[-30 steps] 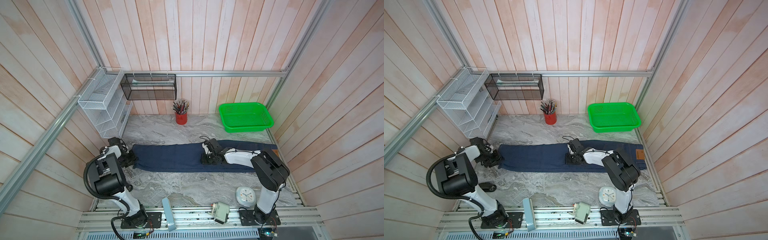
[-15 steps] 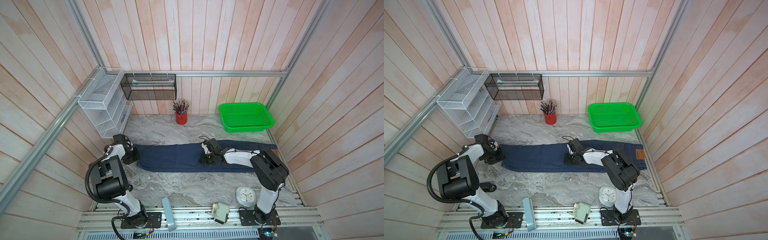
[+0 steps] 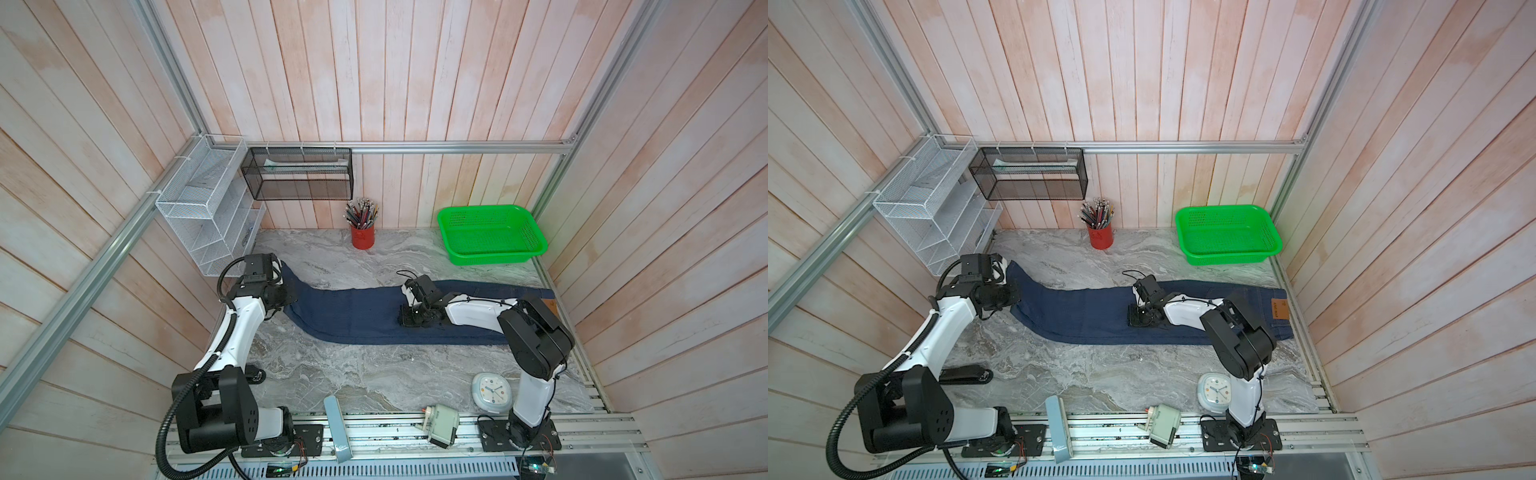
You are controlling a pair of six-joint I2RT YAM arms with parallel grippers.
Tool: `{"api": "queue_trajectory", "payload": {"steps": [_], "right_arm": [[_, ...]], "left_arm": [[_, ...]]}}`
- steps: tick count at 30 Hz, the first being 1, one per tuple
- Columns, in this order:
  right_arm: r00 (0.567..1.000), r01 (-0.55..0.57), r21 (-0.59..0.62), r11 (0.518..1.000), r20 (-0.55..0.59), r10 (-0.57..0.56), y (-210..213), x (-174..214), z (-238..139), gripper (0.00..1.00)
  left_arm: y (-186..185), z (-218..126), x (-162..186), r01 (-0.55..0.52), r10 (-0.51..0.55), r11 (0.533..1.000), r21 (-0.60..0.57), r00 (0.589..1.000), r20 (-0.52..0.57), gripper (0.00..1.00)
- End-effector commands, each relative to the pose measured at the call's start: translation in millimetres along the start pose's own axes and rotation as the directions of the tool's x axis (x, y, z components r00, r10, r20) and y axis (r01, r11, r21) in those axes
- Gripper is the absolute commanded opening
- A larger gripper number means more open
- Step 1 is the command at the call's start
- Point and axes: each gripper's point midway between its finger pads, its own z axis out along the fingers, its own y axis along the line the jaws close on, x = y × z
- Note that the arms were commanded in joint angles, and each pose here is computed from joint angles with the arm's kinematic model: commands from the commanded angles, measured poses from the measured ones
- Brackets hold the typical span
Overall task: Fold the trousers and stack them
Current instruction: 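Lift the hem with the left gripper and carry it toward the right gripper, then lay the hem over the waistband with the left gripper while the right holds it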
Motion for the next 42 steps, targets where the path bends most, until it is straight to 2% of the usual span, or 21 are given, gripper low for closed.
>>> {"api": "queue_trajectory", "payload": {"steps": [1,6,11,14,19,24,28,32,36,42], "right_arm": [[0.999,0.003,-0.006,1.0,-0.051,-0.003,8,8,11,0.09],[1.0,0.001,-0.025,1.0,-0.017,-0.002,20,-7,6,0.09],[0.999,-0.021,-0.026,0.999,0.029,0.022,15,-24,-18,0.09],[0.996,-0.053,0.004,0.999,0.077,0.053,-7,-34,-39,0.09],[0.974,-0.163,0.071,0.984,0.172,0.149,-70,-45,-81,0.09],[0.93,-0.273,0.142,0.951,0.29,0.224,-129,-49,-123,0.09],[0.889,-0.363,0.152,0.92,0.353,0.292,-162,-46,-146,0.09],[0.816,-0.478,0.127,0.869,0.43,0.386,-192,-47,-172,0.1],[0.774,-0.518,0.113,0.848,0.485,0.408,-206,-51,-195,0.1],[0.729,-0.536,0.103,0.838,0.556,0.398,-213,-59,-217,0.1]], "left_arm": [[-15,-11,-13,-0.068,0.065,0.997,0.027,0.995,0.079,0.0],[-75,-22,-15,-0.206,0.194,0.973,0.105,0.974,0.116,0.0],[-129,-22,-9,-0.224,0.207,0.961,0.161,0.972,0.112,0.0],[-164,-19,-2,-0.224,0.207,0.956,0.191,0.972,0.109,0.0],[-229,-18,6,-0.22,0.191,0.938,0.269,0.973,0.13,0.0],[-297,-14,15,-0.248,0.208,0.912,0.327,0.966,0.153,0.0],[-345,-9,30,-0.268,0.225,0.884,0.383,0.962,0.154,0.0],[-385,-3,43,-0.296,0.26,0.854,0.427,0.955,0.141,0.0],[-420,8,66,-0.33,0.314,0.826,0.456,0.943,0.113,0.0],[-452,37,99,-0.351,0.361,0.816,0.459,0.93,0.07,0.0]]}}
